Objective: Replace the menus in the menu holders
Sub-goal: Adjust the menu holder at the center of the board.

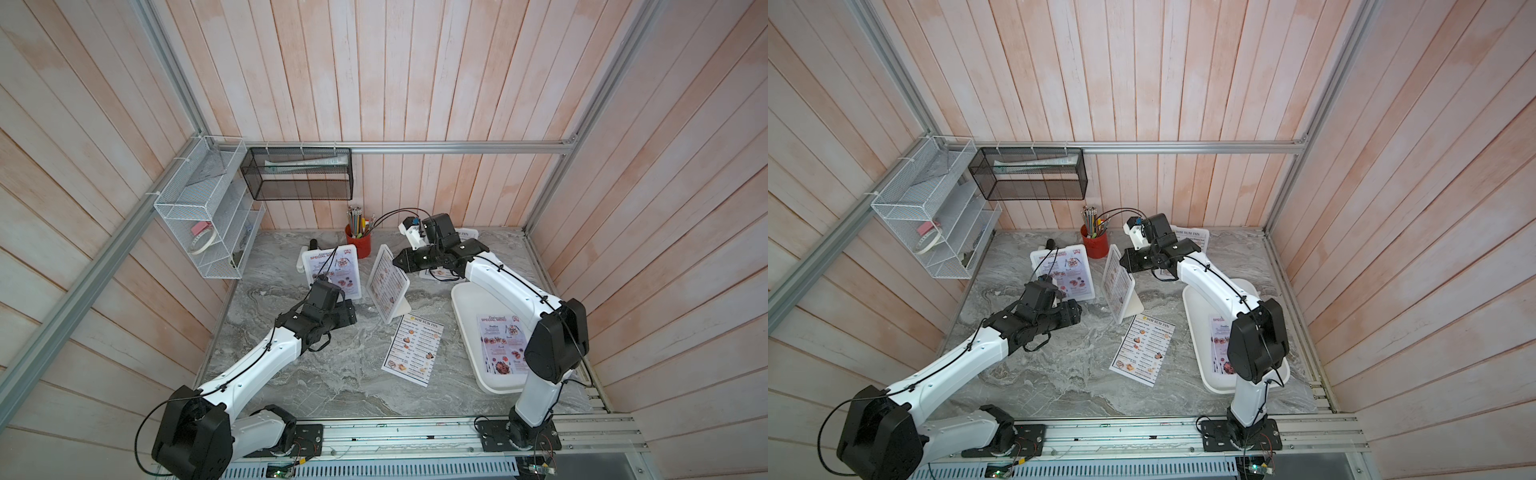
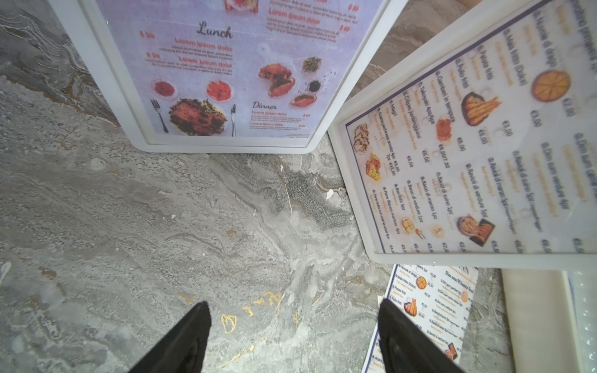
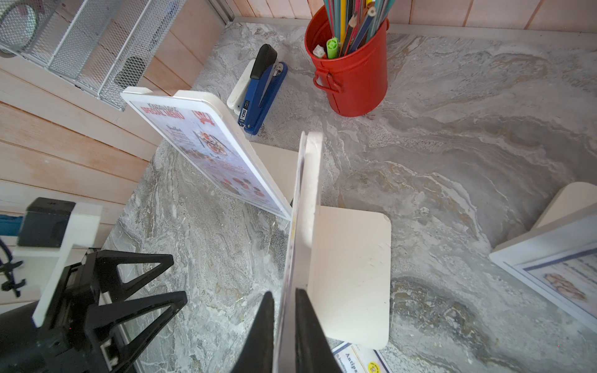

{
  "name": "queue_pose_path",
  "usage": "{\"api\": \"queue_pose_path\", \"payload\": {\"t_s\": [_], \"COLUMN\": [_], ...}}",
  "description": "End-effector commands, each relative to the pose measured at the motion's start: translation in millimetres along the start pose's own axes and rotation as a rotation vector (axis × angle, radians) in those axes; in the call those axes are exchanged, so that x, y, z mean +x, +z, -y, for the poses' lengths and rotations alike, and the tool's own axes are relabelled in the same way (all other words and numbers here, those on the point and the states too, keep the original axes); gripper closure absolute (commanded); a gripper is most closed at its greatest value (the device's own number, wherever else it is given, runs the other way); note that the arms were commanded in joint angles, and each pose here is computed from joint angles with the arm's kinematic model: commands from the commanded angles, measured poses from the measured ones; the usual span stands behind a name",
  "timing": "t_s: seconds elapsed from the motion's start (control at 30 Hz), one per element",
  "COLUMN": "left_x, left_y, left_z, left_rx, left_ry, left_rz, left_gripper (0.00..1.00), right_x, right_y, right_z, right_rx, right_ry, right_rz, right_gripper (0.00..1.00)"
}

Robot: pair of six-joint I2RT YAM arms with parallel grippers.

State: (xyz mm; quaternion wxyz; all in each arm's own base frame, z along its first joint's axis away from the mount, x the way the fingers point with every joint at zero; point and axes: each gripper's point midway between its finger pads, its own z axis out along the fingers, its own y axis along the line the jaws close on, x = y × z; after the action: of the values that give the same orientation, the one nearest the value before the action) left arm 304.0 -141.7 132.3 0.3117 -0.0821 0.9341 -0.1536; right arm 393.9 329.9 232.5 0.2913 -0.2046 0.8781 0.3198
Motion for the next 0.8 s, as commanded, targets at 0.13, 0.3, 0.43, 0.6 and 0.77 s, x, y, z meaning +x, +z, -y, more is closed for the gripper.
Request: {"api": "queue_pose_path", "payload": {"t_s": [0.13,0.3,0.43,0.6,0.77], "left_x": [-15.5,-16.6,-17.5,-19.0,-19.0], "left_y": [-8.2,-8.7,-9.6,-10.0,-10.3], "left_z": [3.6,4.0,4.7,5.2,5.5], "left_rx": [0.0,0.0,0.001,0.001,0.002], "left_ry": [0.007,0.008,0.009,0.008,0.008], "left_rz": [0.042,0.043,0.045,0.047,0.048], "left_gripper": [0.16,0.16,0.17,0.16,0.16], "right_x": [-2.0,-2.8,-8.1,-13.7,-14.8], "right_y": [-6.4,-8.2,-12.5,-17.5,-19.6], "right_z": [-8.8,-9.2,-12.9,-15.4,-16.6], "right_rx": [-0.025,-0.025,-0.03,-0.028,-0.028], "right_ry": [-0.01,-0.009,-0.013,-0.02,-0.021], "right_rz": [-0.001,0.001,0.016,0.029,0.033], "right_gripper": [0.88,0.9,0.91,0.92,0.92]}}
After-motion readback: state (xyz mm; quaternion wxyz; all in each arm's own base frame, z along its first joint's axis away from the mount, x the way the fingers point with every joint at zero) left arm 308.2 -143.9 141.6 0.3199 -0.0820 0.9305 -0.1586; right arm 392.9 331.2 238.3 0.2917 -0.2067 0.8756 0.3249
